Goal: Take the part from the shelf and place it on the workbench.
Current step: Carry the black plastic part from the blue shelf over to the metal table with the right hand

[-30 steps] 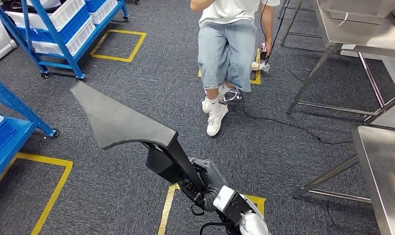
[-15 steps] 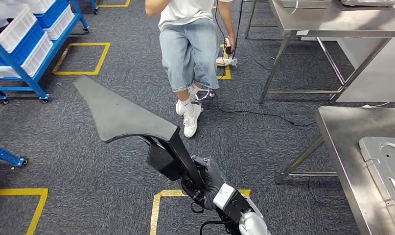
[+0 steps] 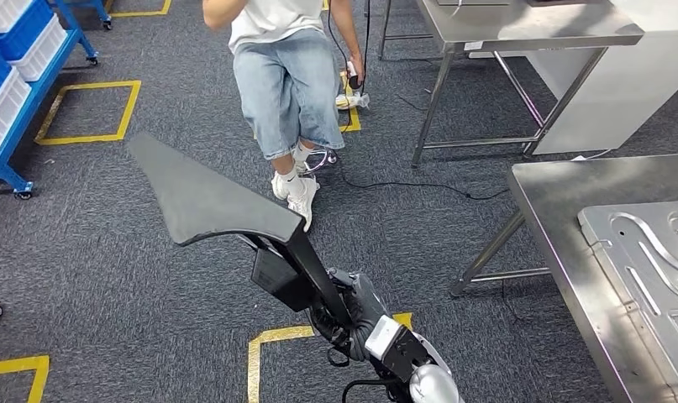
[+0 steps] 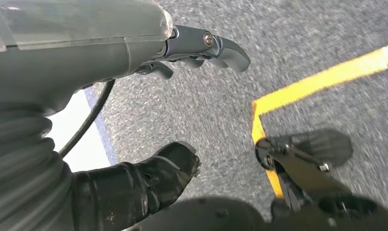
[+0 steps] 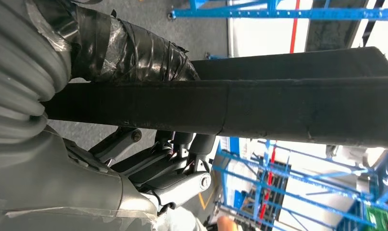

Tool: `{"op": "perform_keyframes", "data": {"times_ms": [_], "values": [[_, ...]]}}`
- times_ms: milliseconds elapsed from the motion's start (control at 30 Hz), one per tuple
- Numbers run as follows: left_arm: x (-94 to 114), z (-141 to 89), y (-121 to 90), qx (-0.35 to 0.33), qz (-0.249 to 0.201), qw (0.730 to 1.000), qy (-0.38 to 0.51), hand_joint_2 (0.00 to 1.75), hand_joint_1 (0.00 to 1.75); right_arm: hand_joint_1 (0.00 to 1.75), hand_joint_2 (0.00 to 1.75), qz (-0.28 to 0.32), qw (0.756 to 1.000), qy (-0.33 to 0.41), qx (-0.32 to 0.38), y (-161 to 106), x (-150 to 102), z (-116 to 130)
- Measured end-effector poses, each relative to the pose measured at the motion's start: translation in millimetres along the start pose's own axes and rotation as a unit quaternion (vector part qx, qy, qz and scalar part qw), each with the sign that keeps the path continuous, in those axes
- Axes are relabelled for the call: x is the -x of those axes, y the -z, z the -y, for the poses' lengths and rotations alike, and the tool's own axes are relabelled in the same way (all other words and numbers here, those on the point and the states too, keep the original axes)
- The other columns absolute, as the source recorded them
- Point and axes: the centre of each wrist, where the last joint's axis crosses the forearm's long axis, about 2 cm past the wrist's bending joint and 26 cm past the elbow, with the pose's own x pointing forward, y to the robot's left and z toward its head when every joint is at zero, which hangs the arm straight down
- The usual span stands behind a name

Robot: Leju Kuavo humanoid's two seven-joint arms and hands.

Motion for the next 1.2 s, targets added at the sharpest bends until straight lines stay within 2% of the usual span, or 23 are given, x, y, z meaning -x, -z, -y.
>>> {"op": "perform_keyframes", "data": {"times_ms": [1200], "values": [[-1.8,-1.2,0.2,-0.001,0.0,1.0,-0.002,1.75,0.0,1.69,1.75,-0.004,1.0,0.001,-0.008,3.5,1.4,0.8]]}}
